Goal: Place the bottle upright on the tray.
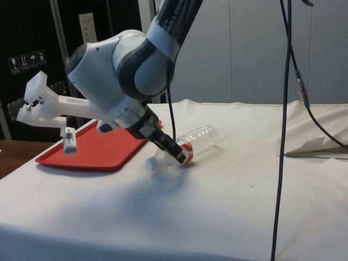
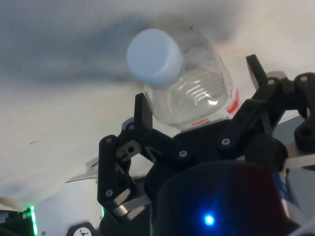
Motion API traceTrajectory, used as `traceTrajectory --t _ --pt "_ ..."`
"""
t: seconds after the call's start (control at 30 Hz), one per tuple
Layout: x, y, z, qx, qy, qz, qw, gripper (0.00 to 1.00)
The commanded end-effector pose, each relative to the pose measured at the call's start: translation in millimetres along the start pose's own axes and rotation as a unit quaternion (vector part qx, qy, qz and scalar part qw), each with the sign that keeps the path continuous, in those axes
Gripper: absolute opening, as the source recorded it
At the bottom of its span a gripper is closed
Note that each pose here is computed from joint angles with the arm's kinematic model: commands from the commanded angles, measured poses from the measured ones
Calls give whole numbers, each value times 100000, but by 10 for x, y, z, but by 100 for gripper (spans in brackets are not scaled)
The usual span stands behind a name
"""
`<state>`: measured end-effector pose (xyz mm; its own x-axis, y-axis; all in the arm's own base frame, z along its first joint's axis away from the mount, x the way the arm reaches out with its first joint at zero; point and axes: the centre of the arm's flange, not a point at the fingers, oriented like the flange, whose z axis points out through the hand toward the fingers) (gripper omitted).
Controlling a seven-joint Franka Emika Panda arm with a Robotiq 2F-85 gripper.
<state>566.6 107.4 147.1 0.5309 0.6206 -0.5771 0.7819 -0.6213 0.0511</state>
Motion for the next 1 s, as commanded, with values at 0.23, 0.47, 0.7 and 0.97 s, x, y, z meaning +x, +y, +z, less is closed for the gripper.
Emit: traceTrajectory --t 0.23,0.47,0.7,0.97 --pt "-2 -22 19 -802 -1379 -1503 99976 100" --pt "-8 -31 22 -1107 -2049 -2276 99947 100" --pt "8 -76 10 -2105 -4082 -4242 99804 100" --pt "81 -165 16 -2546 -5126 -5759 99670 100"
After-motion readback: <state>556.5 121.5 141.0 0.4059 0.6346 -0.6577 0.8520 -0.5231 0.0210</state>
